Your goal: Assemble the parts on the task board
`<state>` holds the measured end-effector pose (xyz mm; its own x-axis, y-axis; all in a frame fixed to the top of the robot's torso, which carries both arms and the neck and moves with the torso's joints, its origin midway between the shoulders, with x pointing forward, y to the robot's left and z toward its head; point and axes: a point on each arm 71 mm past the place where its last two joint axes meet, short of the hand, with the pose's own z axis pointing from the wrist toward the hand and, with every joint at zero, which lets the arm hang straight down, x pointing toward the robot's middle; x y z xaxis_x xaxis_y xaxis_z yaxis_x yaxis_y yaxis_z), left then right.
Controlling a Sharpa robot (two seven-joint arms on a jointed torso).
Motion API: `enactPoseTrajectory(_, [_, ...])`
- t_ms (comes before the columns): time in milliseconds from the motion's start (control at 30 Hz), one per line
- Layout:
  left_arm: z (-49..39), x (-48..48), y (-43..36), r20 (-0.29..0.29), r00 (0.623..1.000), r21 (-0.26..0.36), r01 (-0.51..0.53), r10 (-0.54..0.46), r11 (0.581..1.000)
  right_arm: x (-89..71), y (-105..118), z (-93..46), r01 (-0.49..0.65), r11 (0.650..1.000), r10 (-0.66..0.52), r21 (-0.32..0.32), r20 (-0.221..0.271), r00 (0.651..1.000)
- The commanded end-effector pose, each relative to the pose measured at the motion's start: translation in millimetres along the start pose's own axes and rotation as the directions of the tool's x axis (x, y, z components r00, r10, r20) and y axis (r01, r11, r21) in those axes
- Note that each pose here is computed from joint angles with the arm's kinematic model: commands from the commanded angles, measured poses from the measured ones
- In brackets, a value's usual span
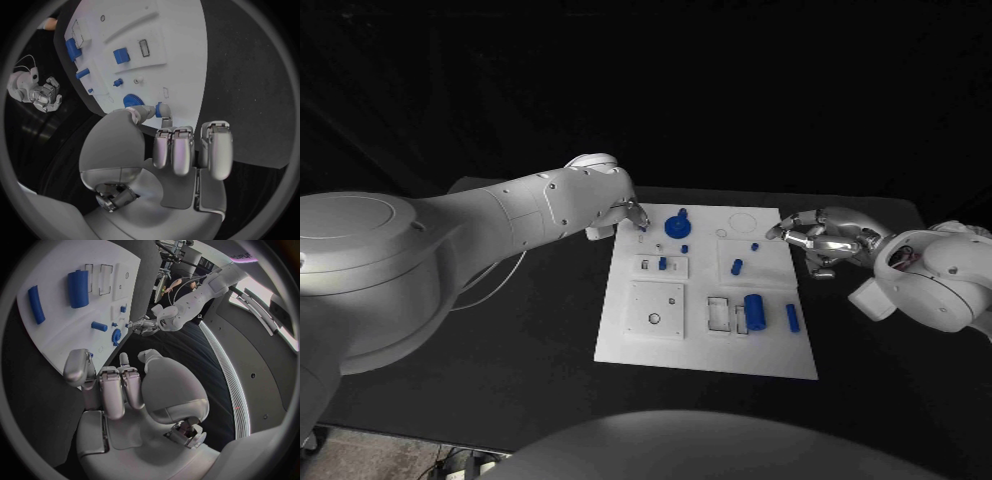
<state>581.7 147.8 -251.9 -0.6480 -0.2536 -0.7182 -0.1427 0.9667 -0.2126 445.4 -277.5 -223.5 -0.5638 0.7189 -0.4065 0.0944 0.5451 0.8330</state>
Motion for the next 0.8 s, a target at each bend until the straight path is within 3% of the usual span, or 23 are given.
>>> enactPoseTrajectory(33, [-5.0,-1.3,-5.2,0.050,0.998,0.054,-0.034,0.031,0.998,0.9,-1,-0.9,0.004,1.000,-0.004,0.006,-0.017,1.000])
enactPoseTrajectory(333, [-21.4,5.5,-0.6,0.071,0.993,0.081,-0.099,0.094,0.992,-0.6,-6,-3.7,0.001,1.000,-0.001,0.019,-0.011,1.000])
enactPoseTrajectory(800, [-58.0,31.3,12.5,0.067,0.990,0.095,-0.133,0.127,0.987,2.1,-14,-6.2,-0.007,0.999,0.007,0.038,-0.011,1.000])
